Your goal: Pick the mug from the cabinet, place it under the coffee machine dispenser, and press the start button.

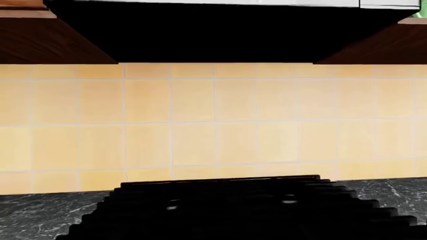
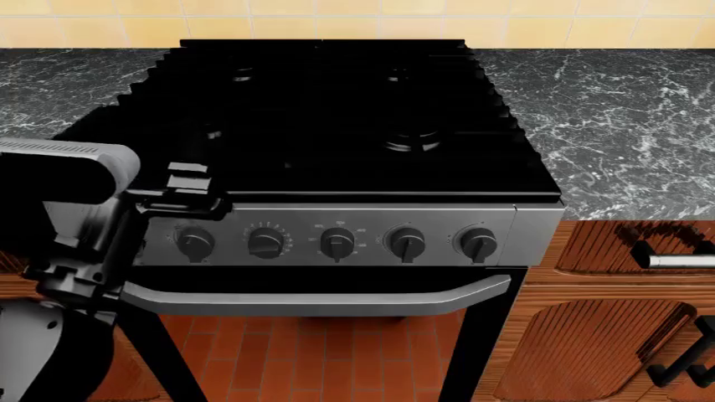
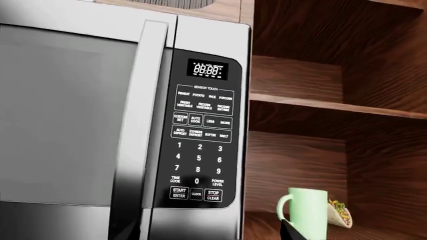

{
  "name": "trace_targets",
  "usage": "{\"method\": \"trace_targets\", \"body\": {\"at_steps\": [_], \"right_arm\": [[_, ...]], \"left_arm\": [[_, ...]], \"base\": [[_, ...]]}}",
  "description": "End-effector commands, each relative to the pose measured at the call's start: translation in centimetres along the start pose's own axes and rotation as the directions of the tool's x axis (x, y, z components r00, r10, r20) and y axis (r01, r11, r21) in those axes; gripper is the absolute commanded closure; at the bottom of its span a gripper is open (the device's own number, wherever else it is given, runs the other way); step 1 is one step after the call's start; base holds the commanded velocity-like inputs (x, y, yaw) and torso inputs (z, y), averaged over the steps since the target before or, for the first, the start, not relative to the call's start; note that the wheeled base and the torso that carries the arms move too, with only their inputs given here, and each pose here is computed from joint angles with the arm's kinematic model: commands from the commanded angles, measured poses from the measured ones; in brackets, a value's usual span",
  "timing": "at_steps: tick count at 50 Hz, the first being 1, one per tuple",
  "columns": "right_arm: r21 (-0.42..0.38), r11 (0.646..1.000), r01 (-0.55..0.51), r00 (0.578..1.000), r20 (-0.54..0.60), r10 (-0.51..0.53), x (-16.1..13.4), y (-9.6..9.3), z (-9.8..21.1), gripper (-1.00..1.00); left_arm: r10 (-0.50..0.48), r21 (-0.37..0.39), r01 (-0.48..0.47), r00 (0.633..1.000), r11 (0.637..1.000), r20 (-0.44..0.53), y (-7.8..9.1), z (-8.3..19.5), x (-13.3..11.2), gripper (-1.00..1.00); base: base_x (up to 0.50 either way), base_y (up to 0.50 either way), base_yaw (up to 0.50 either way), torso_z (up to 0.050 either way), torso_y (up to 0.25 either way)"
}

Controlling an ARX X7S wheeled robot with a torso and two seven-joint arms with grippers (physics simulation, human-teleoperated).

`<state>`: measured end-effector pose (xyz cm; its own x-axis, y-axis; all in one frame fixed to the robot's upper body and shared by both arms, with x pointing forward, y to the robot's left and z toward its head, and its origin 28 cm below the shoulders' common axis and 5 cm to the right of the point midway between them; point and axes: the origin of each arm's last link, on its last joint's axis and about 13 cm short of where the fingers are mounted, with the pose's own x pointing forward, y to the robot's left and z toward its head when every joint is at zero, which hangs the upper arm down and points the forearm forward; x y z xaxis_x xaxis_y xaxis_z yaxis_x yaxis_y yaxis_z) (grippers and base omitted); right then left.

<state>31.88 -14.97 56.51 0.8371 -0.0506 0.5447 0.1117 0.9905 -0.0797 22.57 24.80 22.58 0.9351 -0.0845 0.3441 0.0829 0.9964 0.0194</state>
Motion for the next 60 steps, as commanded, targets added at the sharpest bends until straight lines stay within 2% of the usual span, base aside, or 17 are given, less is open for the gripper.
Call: {"method": "trace_targets", "body": {"at_steps": [1, 8, 17, 22, 33, 45, 60], "right_arm": [[-0.047, 0.999, 0.001, 0.999, -0.048, -0.004, -0.05, -0.49, 1.04, -1.00], [-0.027, 1.000, -0.004, 0.998, -0.069, 0.002, -0.11, -0.58, 0.85, -1.00], [-0.006, 1.000, -0.014, 0.998, -0.068, 0.013, -0.14, -0.60, 0.93, -1.00], [0.036, 0.999, -0.022, 0.998, -0.056, 0.024, -0.12, -0.54, 0.95, -1.00], [0.124, 0.986, -0.109, 0.993, -0.026, 0.113, -0.09, -0.20, 1.10, -1.00], [0.103, 0.991, -0.086, 0.996, -0.014, 0.088, -0.07, -0.15, 1.31, -1.00], [0.084, 0.994, -0.077, 0.997, -0.007, 0.077, -0.20, 0.12, 1.84, -1.00]], "left_arm": [[0.041, -0.010, -0.041, 0.999, 0.999, 0.036, -0.14, 1.86, 0.20, -1.00], [0.046, -0.014, -0.045, 0.998, 0.999, 0.047, -0.15, 2.14, -0.18, -1.00], [0.059, -0.013, -0.058, 0.997, 0.998, 0.055, -0.04, 2.38, -0.40, -1.00], [0.060, -0.010, -0.059, 0.997, 0.998, 0.057, -0.05, 2.48, -0.36, -1.00], [0.067, -0.004, -0.067, 0.996, 0.998, 0.062, -0.08, 2.63, -0.36, -1.00], [0.072, -0.007, -0.071, 0.995, 0.997, 0.064, 0.02, 2.56, -0.39, -1.00], [0.063, -0.014, -0.062, 0.996, 0.998, 0.069, -0.05, 2.70, -0.18, -1.00]], "base": [[0.00, 0.00, 0.00, 0.000, 0.000], [0.00, -0.01, 0.00, 0.000, 0.000], [0.00, -0.47, 0.00, 0.000, 0.000], [0.00, -0.50, 0.00, 0.000, 0.000], [0.00, -0.50, 0.00, 0.000, 0.000], [0.00, -0.50, 0.00, 0.000, 0.000], [0.02, 0.00, 0.00, 0.000, 0.000]]}}
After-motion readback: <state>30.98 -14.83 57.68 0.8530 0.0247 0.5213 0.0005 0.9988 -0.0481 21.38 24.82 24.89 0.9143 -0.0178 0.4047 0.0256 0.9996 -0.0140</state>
